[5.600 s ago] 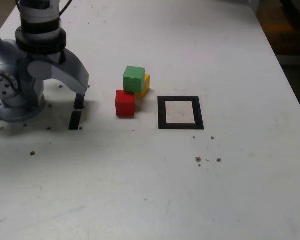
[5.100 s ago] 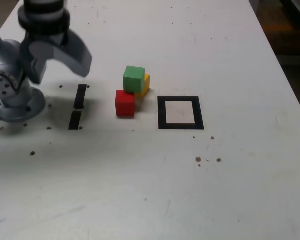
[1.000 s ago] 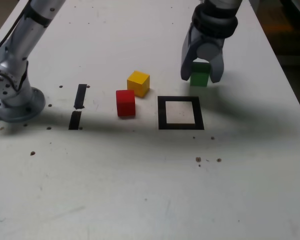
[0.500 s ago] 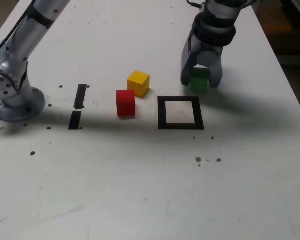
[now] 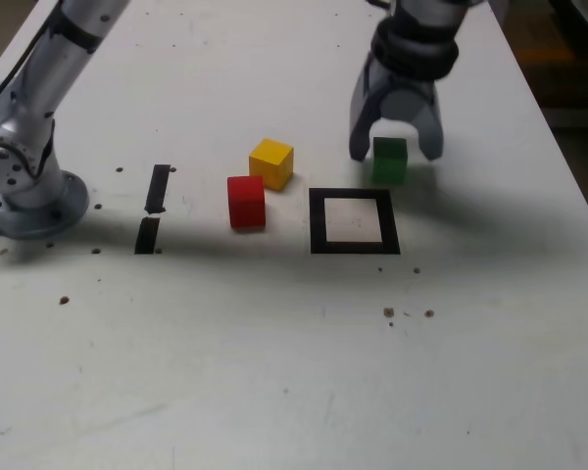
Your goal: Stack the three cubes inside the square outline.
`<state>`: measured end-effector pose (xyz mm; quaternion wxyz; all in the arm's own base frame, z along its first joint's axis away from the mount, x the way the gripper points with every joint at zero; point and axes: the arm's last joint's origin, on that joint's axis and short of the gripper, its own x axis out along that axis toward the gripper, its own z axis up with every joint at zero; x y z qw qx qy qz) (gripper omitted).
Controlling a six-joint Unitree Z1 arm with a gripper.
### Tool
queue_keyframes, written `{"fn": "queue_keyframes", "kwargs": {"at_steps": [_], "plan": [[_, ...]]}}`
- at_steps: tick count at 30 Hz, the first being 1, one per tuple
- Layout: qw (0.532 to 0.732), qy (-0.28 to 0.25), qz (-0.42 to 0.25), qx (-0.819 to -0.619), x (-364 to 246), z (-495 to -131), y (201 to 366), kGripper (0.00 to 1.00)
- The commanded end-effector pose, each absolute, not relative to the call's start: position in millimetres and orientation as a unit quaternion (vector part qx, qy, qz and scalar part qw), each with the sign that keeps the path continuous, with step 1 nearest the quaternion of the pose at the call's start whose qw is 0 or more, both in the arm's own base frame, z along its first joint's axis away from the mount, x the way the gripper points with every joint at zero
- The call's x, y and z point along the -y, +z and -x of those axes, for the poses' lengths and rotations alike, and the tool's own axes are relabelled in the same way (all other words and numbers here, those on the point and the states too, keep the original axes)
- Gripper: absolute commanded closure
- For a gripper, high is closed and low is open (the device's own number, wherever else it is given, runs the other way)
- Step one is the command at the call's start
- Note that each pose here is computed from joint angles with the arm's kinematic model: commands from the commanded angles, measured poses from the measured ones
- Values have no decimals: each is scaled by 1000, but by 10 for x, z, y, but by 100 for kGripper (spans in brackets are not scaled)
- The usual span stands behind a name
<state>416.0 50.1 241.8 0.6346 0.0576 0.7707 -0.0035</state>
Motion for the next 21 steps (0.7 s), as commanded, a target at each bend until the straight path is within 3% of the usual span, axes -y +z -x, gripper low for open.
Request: {"fn": "queue_keyframes", "kwargs": {"at_steps": [1,6,9,12,14,21], "plan": [[648,2,-59,-759,-464,-3995,2693,0],[671,8,-61,-739,-286,-3339,3270,1],[664,9,-56,-746,-184,-2861,3360,1],[647,6,-49,-761,-129,-2498,3222,2],[637,0,-45,-770,-104,-2337,3033,2],[621,-14,-30,-783,18,-2166,2572,4]]}}
